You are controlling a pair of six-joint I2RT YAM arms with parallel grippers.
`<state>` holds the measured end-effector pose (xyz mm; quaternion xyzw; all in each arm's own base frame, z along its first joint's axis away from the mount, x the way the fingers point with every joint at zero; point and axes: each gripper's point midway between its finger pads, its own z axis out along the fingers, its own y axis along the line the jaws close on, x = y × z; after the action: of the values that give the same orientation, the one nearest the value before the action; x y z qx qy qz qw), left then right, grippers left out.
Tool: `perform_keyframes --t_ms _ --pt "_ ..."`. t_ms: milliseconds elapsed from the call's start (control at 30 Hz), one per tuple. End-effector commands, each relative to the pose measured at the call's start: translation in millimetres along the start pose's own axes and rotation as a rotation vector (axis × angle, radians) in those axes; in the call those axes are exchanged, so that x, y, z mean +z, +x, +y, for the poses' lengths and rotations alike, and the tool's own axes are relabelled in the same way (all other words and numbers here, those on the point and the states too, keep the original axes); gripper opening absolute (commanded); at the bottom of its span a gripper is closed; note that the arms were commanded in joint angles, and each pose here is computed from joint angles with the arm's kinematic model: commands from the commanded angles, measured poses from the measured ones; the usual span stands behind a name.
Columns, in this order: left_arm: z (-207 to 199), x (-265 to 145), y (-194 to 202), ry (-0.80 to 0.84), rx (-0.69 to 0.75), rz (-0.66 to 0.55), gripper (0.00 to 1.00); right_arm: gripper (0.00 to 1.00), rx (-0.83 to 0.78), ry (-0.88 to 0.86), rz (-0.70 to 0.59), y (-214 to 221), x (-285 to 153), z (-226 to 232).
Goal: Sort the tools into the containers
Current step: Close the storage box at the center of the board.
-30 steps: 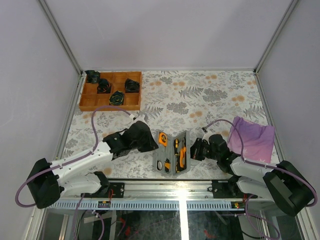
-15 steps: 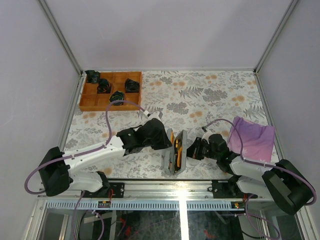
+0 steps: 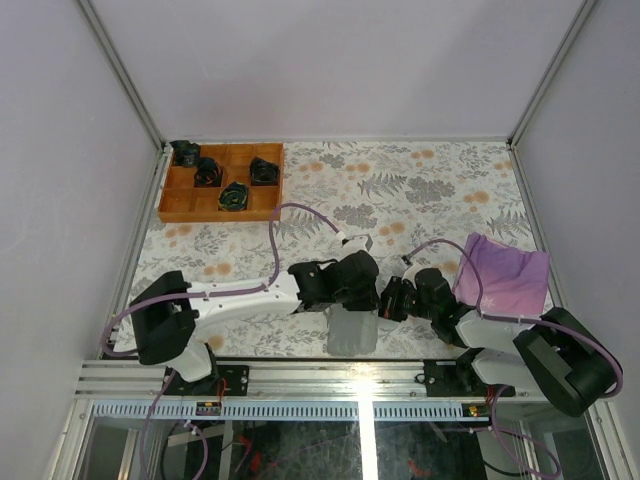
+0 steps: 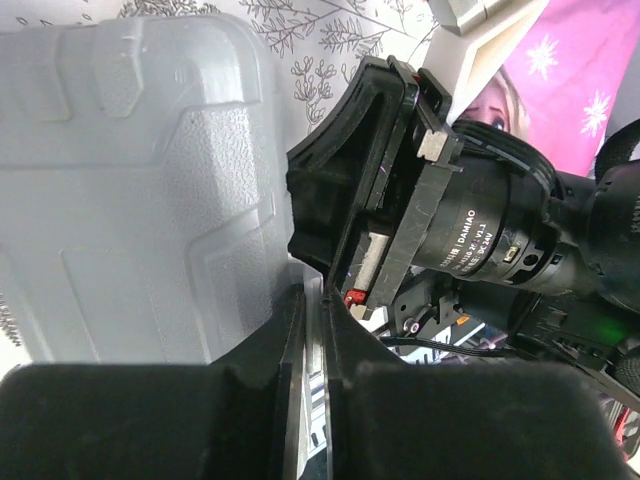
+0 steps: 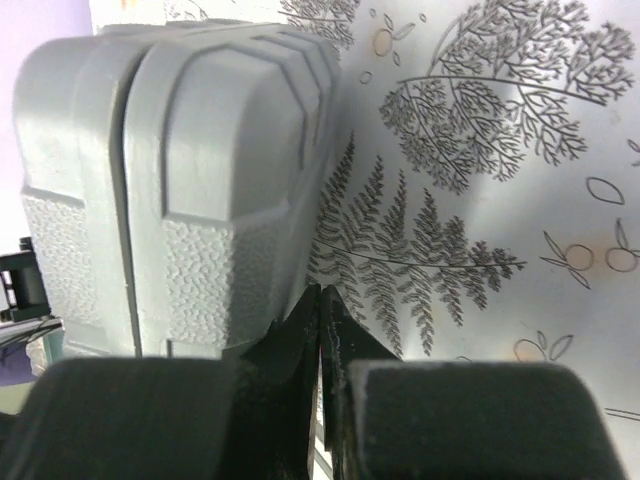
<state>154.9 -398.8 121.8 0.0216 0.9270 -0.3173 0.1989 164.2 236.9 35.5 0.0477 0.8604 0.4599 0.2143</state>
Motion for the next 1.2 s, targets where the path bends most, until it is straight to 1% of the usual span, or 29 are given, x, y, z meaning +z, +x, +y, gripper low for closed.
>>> perform_keyframes --t_ms 0,100,233,367,533,633,700,867,967,1067,1167 --pt "-43 9 4 0.123 0.004 -0.008 0.00 0.00 -0.033 -0.109 -0.050 -16 3 30" --pt "-30 20 18 0.087 0.013 0.018 0.01 0.00 -0.006 -0.075 -0.049 -13 4 20" --pt "-3 31 32 0.028 0.008 0.037 0.05 0.00 0.022 -0.026 -0.048 -11 7 8" --pt "29 38 46 -0.037 0.001 0.050 0.13 0.02 0.048 0.052 -0.045 -9 9 -7" --pt "47 42 56 -0.068 -0.004 0.061 0.27 0.02 0.064 0.095 -0.051 -7 8 -18" --pt "47 43 56 -0.066 -0.002 0.063 0.34 0.02 0.068 0.101 -0.047 -6 8 -20" --pt "44 41 53 -0.060 0.005 0.057 0.36 0.02 0.070 0.119 -0.051 -5 7 -24" --pt "30 30 40 -0.034 0.039 0.018 0.44 0.04 0.051 0.252 -0.084 -8 -4 -46" --pt "13 14 24 0.015 0.073 -0.030 0.49 0.05 0.009 0.305 -0.146 -21 -15 -48" --pt "-8 -12 1 0.072 0.117 -0.098 0.52 0.06 -0.044 0.320 -0.196 -33 -26 -42" --pt "-12 -34 -20 0.069 0.148 -0.159 0.53 0.07 -0.094 0.321 -0.228 -42 -34 -35"
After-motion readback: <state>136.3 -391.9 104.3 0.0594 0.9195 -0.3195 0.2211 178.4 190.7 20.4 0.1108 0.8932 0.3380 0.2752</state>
